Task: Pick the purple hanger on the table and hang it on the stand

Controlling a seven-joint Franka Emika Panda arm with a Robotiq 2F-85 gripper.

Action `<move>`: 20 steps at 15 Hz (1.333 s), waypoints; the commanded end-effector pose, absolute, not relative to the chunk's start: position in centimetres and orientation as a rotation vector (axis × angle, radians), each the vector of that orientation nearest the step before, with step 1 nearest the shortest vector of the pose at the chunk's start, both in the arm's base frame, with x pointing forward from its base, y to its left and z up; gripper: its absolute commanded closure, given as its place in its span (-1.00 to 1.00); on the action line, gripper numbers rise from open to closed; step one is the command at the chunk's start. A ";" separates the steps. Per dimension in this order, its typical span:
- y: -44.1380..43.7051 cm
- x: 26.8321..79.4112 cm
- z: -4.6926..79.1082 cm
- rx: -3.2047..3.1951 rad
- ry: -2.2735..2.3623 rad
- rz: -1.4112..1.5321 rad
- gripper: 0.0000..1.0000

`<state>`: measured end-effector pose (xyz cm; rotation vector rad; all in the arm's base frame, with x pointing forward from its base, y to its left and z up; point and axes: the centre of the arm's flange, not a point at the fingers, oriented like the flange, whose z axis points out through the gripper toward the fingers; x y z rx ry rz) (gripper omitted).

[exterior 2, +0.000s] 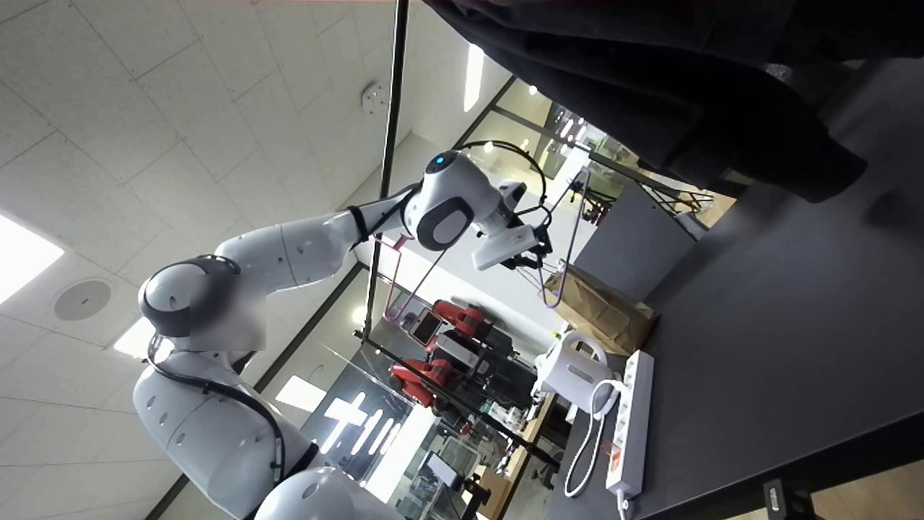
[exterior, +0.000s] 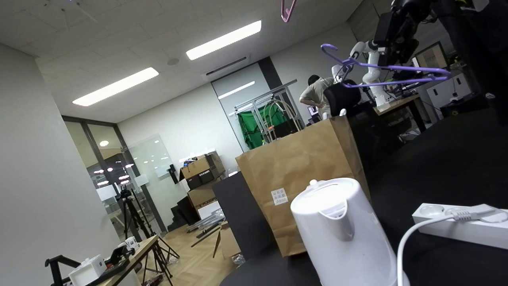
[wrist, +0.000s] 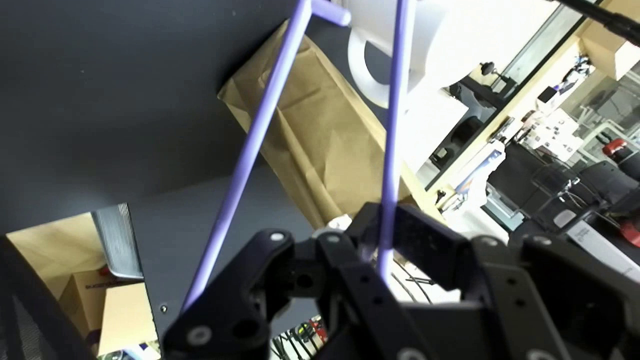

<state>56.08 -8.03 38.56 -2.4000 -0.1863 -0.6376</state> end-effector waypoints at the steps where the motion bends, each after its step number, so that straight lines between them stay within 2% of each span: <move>1: -8.6 55.2 41.8 -2.339 -0.201 -0.780 0.91; 11: -10.5 52.3 48.7 -2.080 -0.173 -1.045 0.91; 14: -10.5 51.8 48.9 -2.219 -0.193 -0.938 0.91; 15: -11.0 52.9 48.6 -2.153 -0.199 -1.003 0.66; 20: -10.9 52.4 47.9 -2.207 -0.217 -0.952 0.66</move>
